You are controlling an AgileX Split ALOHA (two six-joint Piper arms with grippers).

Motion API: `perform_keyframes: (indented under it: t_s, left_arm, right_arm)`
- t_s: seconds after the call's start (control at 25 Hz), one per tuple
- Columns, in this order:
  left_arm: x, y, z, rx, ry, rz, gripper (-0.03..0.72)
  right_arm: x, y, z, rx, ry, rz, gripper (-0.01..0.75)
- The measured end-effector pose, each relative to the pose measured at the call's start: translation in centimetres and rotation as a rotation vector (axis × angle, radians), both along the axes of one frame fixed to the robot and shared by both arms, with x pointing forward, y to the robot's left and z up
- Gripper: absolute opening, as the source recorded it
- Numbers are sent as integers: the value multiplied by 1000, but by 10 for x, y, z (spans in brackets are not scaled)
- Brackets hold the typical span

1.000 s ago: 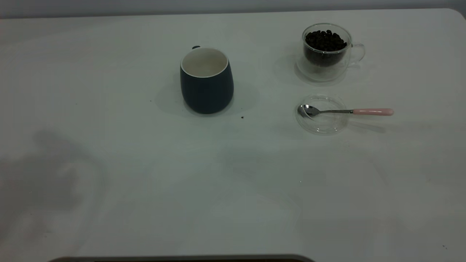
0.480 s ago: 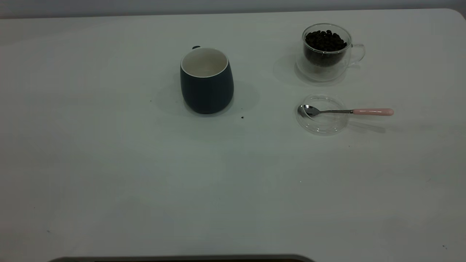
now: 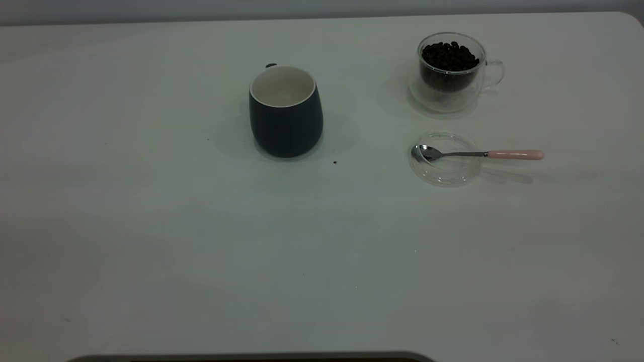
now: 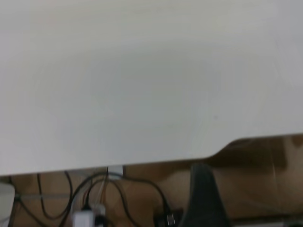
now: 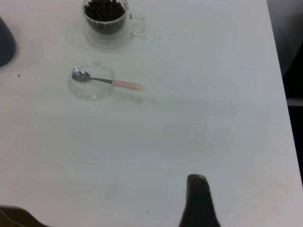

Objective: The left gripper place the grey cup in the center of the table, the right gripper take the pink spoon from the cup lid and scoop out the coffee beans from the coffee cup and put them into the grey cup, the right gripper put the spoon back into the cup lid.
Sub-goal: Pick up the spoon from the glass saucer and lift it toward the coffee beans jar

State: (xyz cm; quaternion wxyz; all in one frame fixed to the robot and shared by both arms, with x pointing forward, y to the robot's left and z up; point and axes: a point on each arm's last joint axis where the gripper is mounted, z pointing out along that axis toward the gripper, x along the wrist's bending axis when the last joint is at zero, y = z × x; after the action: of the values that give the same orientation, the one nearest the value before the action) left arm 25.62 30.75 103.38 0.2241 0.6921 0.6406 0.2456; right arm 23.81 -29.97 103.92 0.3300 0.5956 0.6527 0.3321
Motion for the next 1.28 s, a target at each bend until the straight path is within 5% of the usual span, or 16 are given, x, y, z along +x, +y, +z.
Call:
perform_keyframes:
  t_s: [0.56,1.28]
  left_arm:
    - [-33,2,-1,-13,-217,173,586]
    - [-34,2,-1,-14,-221,179,586]
  right_arm:
    - [0,0,0,0,0,0,579]
    - [24,5,28,49,-67,22,579]
